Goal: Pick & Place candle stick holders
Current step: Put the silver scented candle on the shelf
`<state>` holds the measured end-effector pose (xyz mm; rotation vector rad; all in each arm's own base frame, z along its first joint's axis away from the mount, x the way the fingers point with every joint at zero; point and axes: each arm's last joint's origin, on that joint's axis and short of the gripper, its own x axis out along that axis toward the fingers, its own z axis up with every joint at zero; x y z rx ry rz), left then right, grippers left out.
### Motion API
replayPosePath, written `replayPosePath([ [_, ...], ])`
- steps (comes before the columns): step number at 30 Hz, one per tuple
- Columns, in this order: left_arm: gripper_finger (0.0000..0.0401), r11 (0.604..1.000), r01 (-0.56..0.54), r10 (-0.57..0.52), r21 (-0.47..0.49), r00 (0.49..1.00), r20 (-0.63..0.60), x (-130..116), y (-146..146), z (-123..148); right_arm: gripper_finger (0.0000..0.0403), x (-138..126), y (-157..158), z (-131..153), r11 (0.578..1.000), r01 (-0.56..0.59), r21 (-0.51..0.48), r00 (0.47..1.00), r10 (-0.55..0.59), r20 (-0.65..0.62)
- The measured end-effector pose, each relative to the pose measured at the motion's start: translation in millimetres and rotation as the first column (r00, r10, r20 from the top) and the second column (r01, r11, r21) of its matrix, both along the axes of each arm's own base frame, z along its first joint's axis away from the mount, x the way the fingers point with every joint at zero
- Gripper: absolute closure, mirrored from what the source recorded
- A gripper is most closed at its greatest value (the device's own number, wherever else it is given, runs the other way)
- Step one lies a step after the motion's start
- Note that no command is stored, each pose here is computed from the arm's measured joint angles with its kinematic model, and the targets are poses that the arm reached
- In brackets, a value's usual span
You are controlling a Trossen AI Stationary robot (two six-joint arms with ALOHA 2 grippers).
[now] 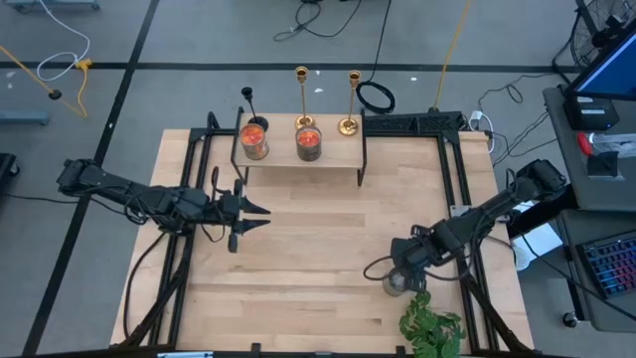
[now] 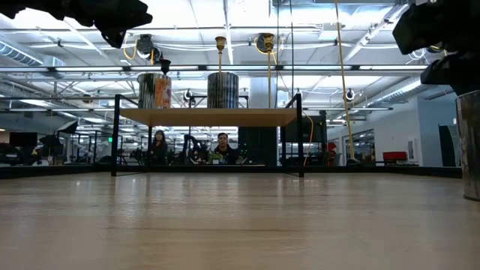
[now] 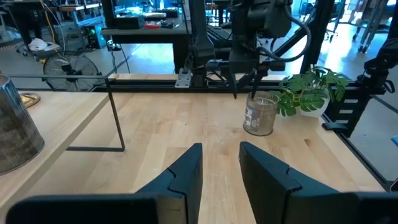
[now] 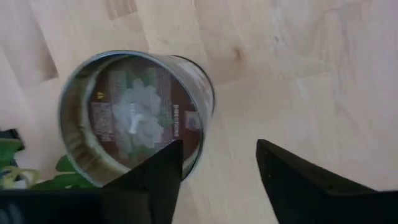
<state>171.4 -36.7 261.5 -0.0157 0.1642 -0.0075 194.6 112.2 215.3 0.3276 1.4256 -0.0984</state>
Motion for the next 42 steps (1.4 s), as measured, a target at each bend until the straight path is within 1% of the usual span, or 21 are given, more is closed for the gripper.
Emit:
replayPosePath([
  [4,0.0288,1.0,0.0,0.0,0.001,1.0,0.0,0,0,0,0.0258,1,0,-2,1.0,-0.02,0.019,1.0,0.02,0.005],
  [6,0.0288,1.0,0.0,0.0,0.001,1.0,0.0,0,0,0,0.029,3,0,-1,0.999,-0.035,0.024,0.999,0.034,0.024],
  [10,0.0288,1.0,0.0,0.0,0.002,1.0,-0.001,0,0,0,0.037,4,1,-1,0.995,-0.093,0.021,0.994,0.091,0.053],
  [12,0.0288,1.0,0.001,-0.001,0.01,1.0,-0.001,0,0,0,0.0393,5,1,-1,0.992,-0.125,0.012,0.99,0.124,0.062],
  [16,0.0288,1.0,0.003,-0.003,0.023,1.0,-0.001,0,0,0,0.0393,6,0,-1,0.988,-0.153,-0.014,0.984,0.154,0.086],
  [18,0.0288,1.0,0.004,-0.004,0.025,1.0,-0.001,0,0,0,0.0398,11,0,2,0.983,-0.185,-0.014,0.974,0.185,0.13],
  [22,0.0288,1.0,0.003,-0.003,0.025,1.0,0.0,0,0,0,0.0399,25,0,16,0.97,-0.243,-0.019,0.937,0.239,0.255],
  [25,0.0288,1.0,0.004,-0.004,0.025,1.0,0.0,0,0,0,0.04,35,-4,27,0.964,-0.26,-0.049,0.909,0.262,0.324],
  [29,0.0288,1.0,0.004,-0.004,0.025,1.0,0.0,0,0,0,0.04,47,-14,38,0.968,-0.243,-0.065,0.9,0.25,0.356],
  [33,0.0288,1.0,0.004,-0.004,0.027,1.0,0.0,0,0,0,0.04,59,-22,48,0.948,-0.309,-0.073,0.871,0.312,0.38],
  [37,0.0288,1.0,0.004,-0.004,0.027,1.0,0.0,0,0,0,0.0399,72,-33,66,0.914,-0.373,-0.16,0.822,0.406,0.399],
  [40,0.0288,1.0,0.004,-0.004,0.027,1.0,0.0,0,0,0,0.0399,86,-44,85,0.885,-0.391,-0.252,0.779,0.464,0.422],
  [42,0.0288,1.0,0.004,-0.004,0.027,1.0,0.0,0,0,0,0.0399,91,-54,100,0.872,-0.393,-0.293,0.758,0.487,0.434],
])
